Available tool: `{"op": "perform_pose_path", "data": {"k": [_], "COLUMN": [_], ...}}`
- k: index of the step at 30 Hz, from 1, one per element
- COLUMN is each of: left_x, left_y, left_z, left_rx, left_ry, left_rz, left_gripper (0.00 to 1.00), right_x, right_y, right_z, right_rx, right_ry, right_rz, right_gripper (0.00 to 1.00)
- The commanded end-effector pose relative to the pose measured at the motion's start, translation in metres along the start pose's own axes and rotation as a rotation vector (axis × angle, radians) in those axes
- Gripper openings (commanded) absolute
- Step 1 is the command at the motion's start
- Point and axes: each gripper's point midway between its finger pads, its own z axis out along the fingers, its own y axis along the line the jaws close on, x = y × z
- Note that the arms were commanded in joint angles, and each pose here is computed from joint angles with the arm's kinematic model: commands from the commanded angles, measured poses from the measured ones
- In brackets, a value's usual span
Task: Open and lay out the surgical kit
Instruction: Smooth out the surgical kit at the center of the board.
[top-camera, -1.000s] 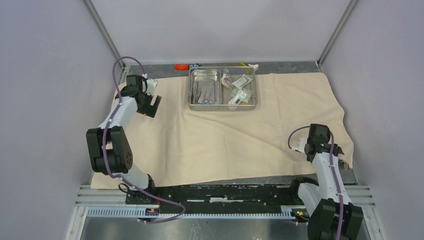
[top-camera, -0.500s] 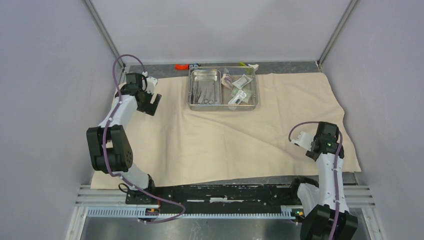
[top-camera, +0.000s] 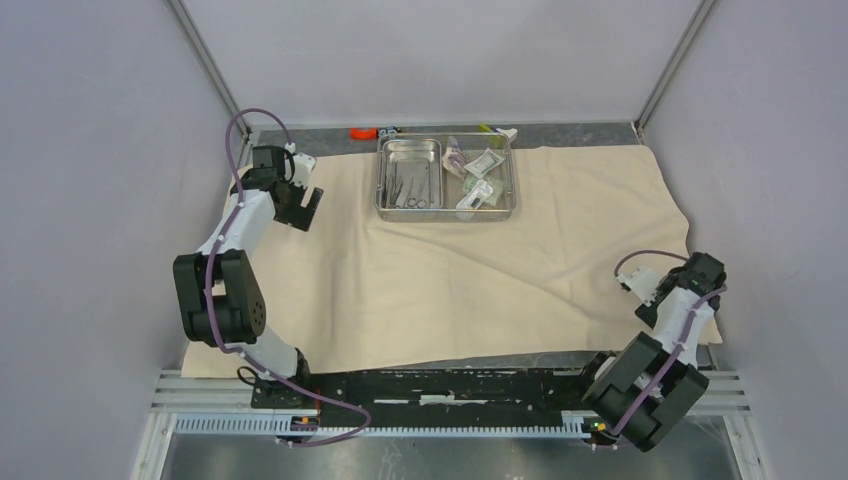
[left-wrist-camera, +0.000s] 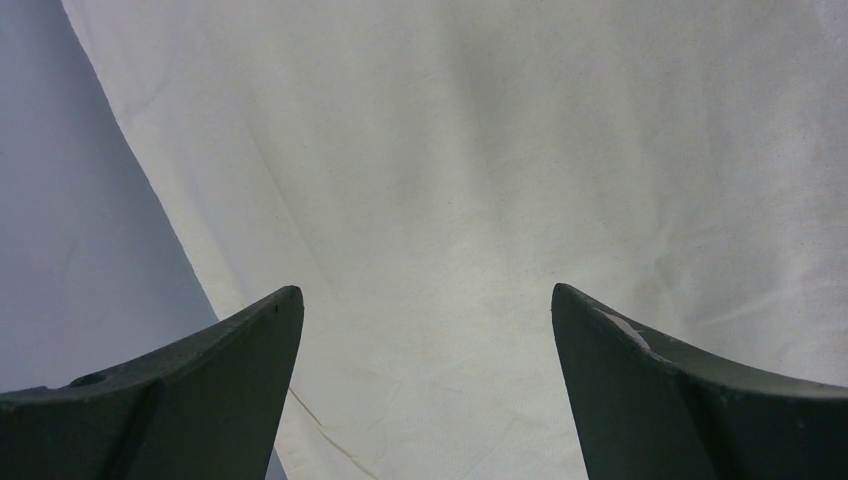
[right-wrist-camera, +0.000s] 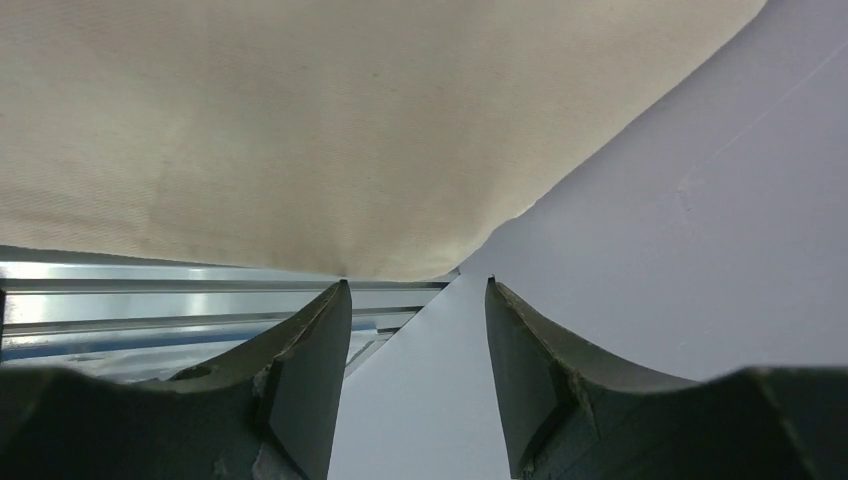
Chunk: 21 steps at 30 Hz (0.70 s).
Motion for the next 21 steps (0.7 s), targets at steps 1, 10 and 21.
{"op": "perform_pose_path", "data": {"k": [1,10,21], "left_x": [-0.013,-0.013,-0.011], "left_y": [0.003,0.000,-0.003], "left_z": [-0.002,0.002,0.005], "left_rx": [-0.003,0.006,0.013], "left_ry": [-0.037,-0.030,-0.023], "left_rz": [0.023,0.014,0.019], "left_gripper": [1.00,1.00,1.00], "right_x": [-0.002,0.027,0.040], "right_y": [-0.029,-0.025,-0.013], "right_z": [0.000,0.010,0.027], "right_rx": [0.039,-0.002,0.068], "right_ry": [-0.105,-0.079,-0.045], "right_rz": [0.102,0.145,0.141], "right_gripper": [0.57,0.58,0.63]}}
